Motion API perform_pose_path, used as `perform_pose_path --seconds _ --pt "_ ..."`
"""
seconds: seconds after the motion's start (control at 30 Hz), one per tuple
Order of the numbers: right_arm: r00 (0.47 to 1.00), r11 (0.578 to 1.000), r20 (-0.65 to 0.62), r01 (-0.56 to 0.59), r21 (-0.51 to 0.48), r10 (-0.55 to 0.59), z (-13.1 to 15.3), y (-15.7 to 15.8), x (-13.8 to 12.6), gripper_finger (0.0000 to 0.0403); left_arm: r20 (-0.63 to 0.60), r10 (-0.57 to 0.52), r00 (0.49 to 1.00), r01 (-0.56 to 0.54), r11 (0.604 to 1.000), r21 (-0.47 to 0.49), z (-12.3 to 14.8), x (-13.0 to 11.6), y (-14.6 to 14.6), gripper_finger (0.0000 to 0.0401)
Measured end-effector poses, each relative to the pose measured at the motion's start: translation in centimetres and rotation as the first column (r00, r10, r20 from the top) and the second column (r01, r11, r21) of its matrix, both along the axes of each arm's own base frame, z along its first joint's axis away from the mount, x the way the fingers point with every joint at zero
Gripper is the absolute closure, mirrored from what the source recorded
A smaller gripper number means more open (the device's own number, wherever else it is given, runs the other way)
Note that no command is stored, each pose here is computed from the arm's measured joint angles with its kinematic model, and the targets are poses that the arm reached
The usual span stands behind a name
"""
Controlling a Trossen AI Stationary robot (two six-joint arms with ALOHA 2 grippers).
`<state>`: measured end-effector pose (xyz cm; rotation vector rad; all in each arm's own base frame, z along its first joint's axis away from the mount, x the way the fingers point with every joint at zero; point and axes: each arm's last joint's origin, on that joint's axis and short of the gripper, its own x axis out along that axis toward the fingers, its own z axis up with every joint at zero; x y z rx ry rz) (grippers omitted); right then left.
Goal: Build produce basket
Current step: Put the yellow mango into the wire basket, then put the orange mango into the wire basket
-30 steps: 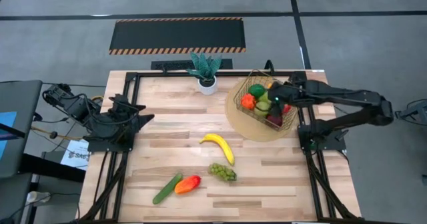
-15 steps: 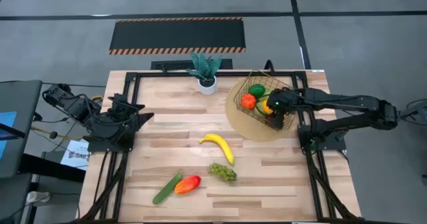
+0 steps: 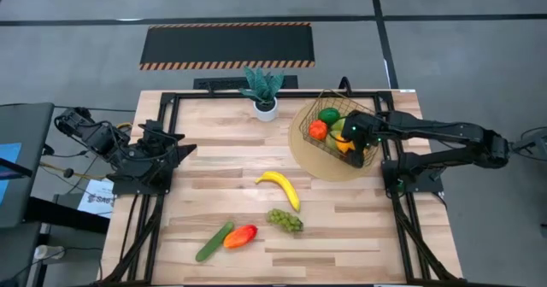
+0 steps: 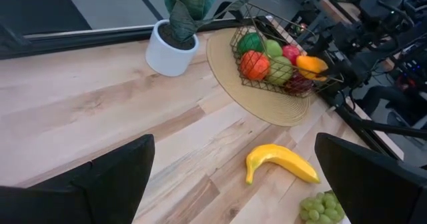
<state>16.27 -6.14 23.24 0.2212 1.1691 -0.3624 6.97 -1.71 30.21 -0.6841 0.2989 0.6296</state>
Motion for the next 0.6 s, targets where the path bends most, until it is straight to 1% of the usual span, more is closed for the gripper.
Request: perform_pose_path --seconds 0.17,0.27,0.33,0.47,0.53,0.6 --pt "1.000 1.000 0.006 0.013 0.015 -0.013 0.4 0.0 0.0 0.0062 -0.002 -0.001 1.000 0.001 1.000 0.000 0.0 0.0 0.0 0.0002" --pt "0.999 1.000 0.046 0.013 0.001 -0.013 2.2 -0.1 0.3 0.0055 -0.003 -0.004 1.000 0.004 1.000 -0.001 0.0 0.0 0.0 0.0002" --pt "0.996 1.000 0.082 0.023 -0.010 -0.022 3.9 -0.2 0.5 0.0054 -0.005 -0.006 1.000 0.006 1.000 -0.002 0.0 0.0 0.0 0.0002" --pt "0.973 0.996 0.214 0.088 -0.013 -0.083 7.8 -0.3 1.0 0.0055 -0.005 -0.006 1.000 0.006 1.000 -0.002 0.0 0.0 0.0 0.0002" --pt "0.948 0.994 0.301 0.112 0.001 -0.107 9.5 0.1 1.4 0.0056 -0.006 -0.009 1.000 0.009 1.000 -0.004 0.0 0.0 0.0 0.0002" --pt "0.916 0.994 0.389 0.104 0.017 -0.102 10.7 0.8 2.1 0.0055 -0.012 -0.019 1.000 0.019 1.000 -0.013 0.0 0.0 -0.1 0.0002"
